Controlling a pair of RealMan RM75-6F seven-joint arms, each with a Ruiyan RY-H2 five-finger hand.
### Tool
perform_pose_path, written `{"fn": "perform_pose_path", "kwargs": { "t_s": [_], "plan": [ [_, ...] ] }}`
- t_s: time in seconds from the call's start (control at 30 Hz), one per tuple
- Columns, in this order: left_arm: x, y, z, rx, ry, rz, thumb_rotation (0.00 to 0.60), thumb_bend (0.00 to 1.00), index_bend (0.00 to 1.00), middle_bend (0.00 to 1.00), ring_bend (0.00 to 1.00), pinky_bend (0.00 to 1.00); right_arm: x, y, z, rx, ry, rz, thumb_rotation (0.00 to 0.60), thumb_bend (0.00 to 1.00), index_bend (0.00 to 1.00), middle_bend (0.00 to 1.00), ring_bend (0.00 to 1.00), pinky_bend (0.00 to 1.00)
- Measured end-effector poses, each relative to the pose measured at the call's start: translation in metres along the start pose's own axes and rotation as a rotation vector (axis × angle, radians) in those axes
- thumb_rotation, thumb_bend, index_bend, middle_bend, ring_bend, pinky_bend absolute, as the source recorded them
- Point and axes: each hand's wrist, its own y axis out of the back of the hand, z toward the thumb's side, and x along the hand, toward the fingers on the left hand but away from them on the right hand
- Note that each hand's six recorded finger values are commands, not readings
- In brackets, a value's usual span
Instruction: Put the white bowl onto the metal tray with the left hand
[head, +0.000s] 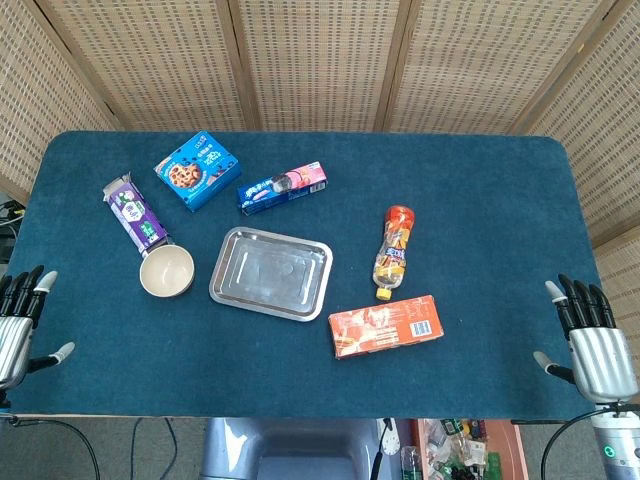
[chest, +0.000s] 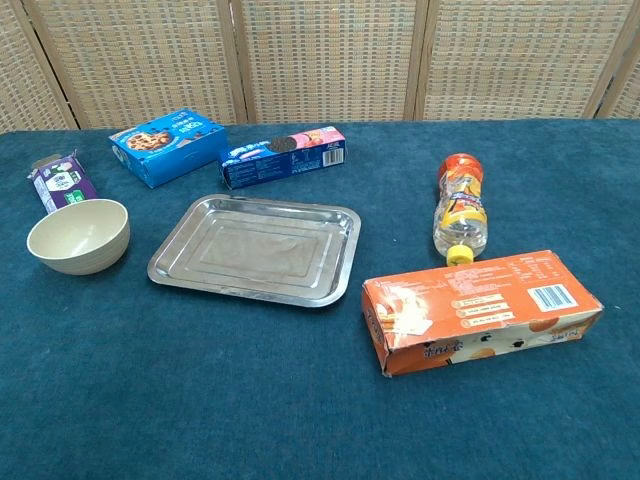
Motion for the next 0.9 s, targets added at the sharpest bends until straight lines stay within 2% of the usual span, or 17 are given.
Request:
{"fn": "perform_pose_path", "kwargs": {
  "t_s": [0.33,0.47,0.57,0.73,0.9],
  "plan": [
    [0.006,-0.004,0.002,-0.002,-0.015,-0.012,0.600,0.00,0.00,0.00,0.00,0.00,0.000,0.001,-0.001,-0.004,-0.007,-0.001,0.600,0.00,0.00,0.00,0.00,0.00],
    [0.024,-0.014,0.005,-0.051,-0.050,-0.060,0.600,0.00,0.01,0.00,0.00,0.00,-0.002,0.001,-0.002,-0.007,-0.011,0.001,0.600,0.00,0.00,0.00,0.00,0.00],
    [0.046,-0.023,0.009,-0.054,-0.081,-0.089,0.600,0.01,0.10,0.00,0.00,0.00,-0.003,0.000,-0.004,-0.007,-0.022,0.009,0.600,0.00,0.00,0.00,0.00,0.00],
    [0.080,-0.043,0.028,-0.020,-0.155,-0.121,0.600,0.14,0.32,0.00,0.00,0.00,-0.005,-0.002,-0.005,-0.007,-0.029,0.019,0.600,0.00,0.00,0.00,0.00,0.00],
    [0.100,-0.068,0.051,0.021,-0.212,-0.161,0.600,0.18,0.43,0.00,0.00,0.00,-0.007,-0.004,-0.006,-0.003,-0.032,0.026,0.600,0.00,0.00,0.00,0.00,0.00]
  ]
}}
